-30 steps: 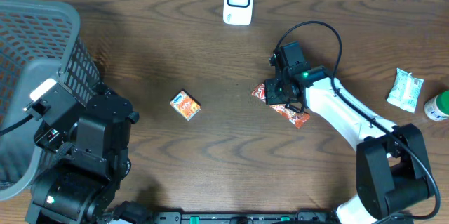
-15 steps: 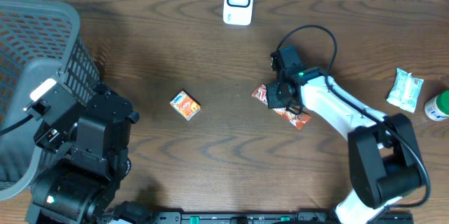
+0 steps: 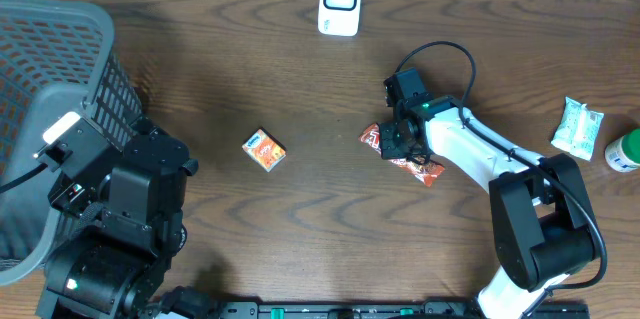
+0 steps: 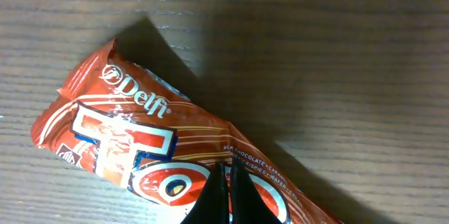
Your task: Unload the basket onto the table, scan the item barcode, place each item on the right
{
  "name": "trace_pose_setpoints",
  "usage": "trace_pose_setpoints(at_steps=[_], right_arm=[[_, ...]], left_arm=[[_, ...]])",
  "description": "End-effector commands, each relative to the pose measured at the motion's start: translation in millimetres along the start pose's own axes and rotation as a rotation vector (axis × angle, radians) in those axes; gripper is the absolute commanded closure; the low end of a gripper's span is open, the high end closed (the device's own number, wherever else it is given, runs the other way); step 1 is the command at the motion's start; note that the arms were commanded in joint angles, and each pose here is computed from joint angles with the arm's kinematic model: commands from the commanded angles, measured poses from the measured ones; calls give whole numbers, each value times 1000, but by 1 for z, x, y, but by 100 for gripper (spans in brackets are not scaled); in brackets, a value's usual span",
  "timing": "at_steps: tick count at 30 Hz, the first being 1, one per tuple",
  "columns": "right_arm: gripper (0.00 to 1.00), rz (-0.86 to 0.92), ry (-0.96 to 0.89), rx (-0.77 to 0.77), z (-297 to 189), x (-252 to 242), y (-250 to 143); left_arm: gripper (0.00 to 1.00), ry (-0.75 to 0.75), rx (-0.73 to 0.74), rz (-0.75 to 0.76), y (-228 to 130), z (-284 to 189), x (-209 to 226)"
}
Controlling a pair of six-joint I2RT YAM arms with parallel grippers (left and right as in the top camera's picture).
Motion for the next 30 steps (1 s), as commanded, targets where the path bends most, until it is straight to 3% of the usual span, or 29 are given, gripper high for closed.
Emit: trace_pose_setpoints(at_steps=[1,8,21,26,30], right_arm=[[99,1,42,-45,-29,12,16],[99,1,53,-84,-76,15,23],[99,80,-49,88,-12,-15,-41],[99,78,-30,58,-20,-10,-31],[99,74,13,-4,-61,0,-10]], left_arm=[[2,6,-12,-17,5,-2,2],[2,6,-12,-17,5,-2,2],[2,6,-12,-17,5,-2,2],[2,6,-12,-17,5,-2,2],[2,6,-12,-17,5,-2,2]])
Point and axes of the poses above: each gripper's point midway between its finger pads, its own z axis out along the fingers, its own x axis along the line the jaws close on, y = z × x, the point moved 7 cm from there along -z, back along the fingers, and after that the axes turned 3 degrees about z, right-handed, at the moved point
